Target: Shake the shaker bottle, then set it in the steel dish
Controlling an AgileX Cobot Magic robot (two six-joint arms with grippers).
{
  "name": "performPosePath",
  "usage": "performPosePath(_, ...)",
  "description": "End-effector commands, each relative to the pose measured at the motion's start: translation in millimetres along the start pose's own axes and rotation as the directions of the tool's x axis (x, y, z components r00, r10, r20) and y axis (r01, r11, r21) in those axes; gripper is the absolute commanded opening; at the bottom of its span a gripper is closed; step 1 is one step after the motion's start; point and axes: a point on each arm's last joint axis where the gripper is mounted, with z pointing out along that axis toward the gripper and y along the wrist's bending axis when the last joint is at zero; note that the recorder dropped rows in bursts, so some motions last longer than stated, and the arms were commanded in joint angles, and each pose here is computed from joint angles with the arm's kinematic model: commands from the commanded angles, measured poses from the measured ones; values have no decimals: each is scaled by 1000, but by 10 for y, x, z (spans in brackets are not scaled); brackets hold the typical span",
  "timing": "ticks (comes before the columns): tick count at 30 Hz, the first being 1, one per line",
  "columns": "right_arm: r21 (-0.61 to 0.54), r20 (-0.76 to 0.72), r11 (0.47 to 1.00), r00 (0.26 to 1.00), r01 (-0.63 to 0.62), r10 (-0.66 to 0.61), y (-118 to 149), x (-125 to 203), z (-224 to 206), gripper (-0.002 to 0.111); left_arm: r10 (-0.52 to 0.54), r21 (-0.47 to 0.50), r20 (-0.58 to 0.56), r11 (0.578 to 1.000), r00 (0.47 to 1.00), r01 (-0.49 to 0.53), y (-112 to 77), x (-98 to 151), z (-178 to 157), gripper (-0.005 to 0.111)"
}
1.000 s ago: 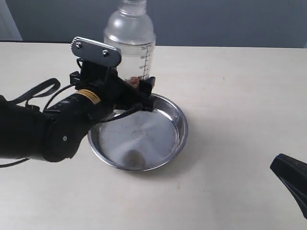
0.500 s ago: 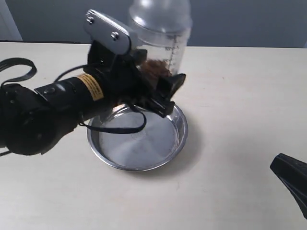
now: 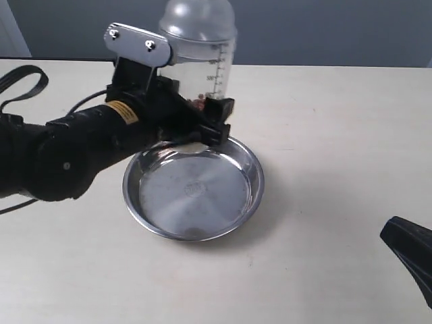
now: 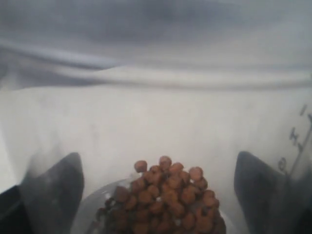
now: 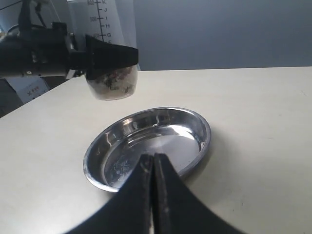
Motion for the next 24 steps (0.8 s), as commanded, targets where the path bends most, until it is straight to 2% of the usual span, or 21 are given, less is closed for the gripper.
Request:
performPosePath(1, 8, 8, 1000, 1000, 5, -5, -7, -2, -2, -1, 136, 3, -55, 991, 989, -136, -259, 32, -51, 0)
performPosePath(2, 8, 8, 1000, 1000, 5, -5, -7, -2, -2, -1, 230, 92, -35, 970, 972, -226, -374, 34, -66, 0)
performPosePath(3, 6, 7, 1000, 1000, 5, -5, -6, -1, -2, -1, 270, 150, -2, 952, 963, -267, -457, 21, -98, 0)
performPosePath(4, 6, 7, 1000, 1000, 5, -5, -6, -1, -2, -1, 229, 120, 30, 966, 973, -231, -432, 2, -100, 0)
performPosePath(5, 6, 7, 1000, 1000, 5, -5, -6, -1, -2, -1, 184, 25, 80, 982, 980, -186, -325, -35, -92, 0)
performPosePath(6, 6, 7, 1000, 1000, 5, -5, -6, -1, -2, -1, 108, -134, 107, 987, 988, -93, -134, -55, -72, 0)
performPosePath(7, 6, 7, 1000, 1000, 5, -5, -6, -1, -2, -1, -12, -275, 110, 961, 994, 42, 45, -55, -77, 0)
performPosePath(8, 6, 7, 1000, 1000, 5, -5, -6, -1, -2, -1, -100, -296, 83, 948, 992, 120, 102, -31, -63, 0)
performPosePath(9, 6, 7, 1000, 1000, 5, -5, -6, -1, -2, -1, -112, -173, 9, 978, 994, 112, 6, -21, -55, 0)
performPosePath(10, 6, 7, 1000, 1000, 5, -5, -6, -1, -2, -1, -35, 1, -46, 999, 998, 35, -162, -8, -51, 0)
performPosePath(11, 6, 7, 1000, 1000, 5, -5, -6, -1, -2, -1, 119, 143, -37, 983, 992, -113, -323, -4, -74, 0)
performPosePath(12, 6, 7, 1000, 1000, 5, -5, -6, -1, -2, -1, 260, 230, 5, 939, 966, -254, -411, 25, -85, 0)
performPosePath(13, 8, 9, 1000, 1000, 5, -5, -8, -2, -2, -1, 215, 196, 19, 957, 976, -214, -343, 32, -47, 0)
performPosePath(14, 7, 7, 1000, 1000, 5, -5, -6, -1, -2, -1, 97, 96, 13, 991, 995, -98, -217, 21, -3, 0)
performPosePath(15, 5, 6, 1000, 1000, 5, -5, -5, 0, -2, -1, -15, 4, -12, 1000, 1000, 15, -110, 33, 23, 0)
performPosePath(16, 7, 8, 1000, 1000, 5, -5, -7, -2, -2, -1, -47, -8, -28, 999, 999, 46, -101, 32, 28, 0)
performPosePath(18, 4, 5, 1000, 1000, 5, -5, -4, 1, -2, -1, 88, 76, -10, 993, 996, -87, -199, 27, 21, 0)
performPosePath(19, 4, 5, 1000, 1000, 5, -5, -4, 1, -2, -1, 77, 57, 1, 995, 997, -77, -164, 32, 42, 0)
performPosePath(21, 9, 9, 1000, 1000, 5, -5, -8, -3, -2, -1, -39, -34, -3, 999, 999, 39, -19, 27, 74, 0)
performPosePath(22, 9, 9, 1000, 1000, 5, -5, -8, -3, -2, -1, -38, -29, 24, 999, 999, 38, -11, -55, 46, 0)
performPosePath(24, 6, 7, 1000, 1000, 5, -5, -6, -1, -2, -1, 20, 38, 154, 999, 988, -26, -87, -353, -75, 0)
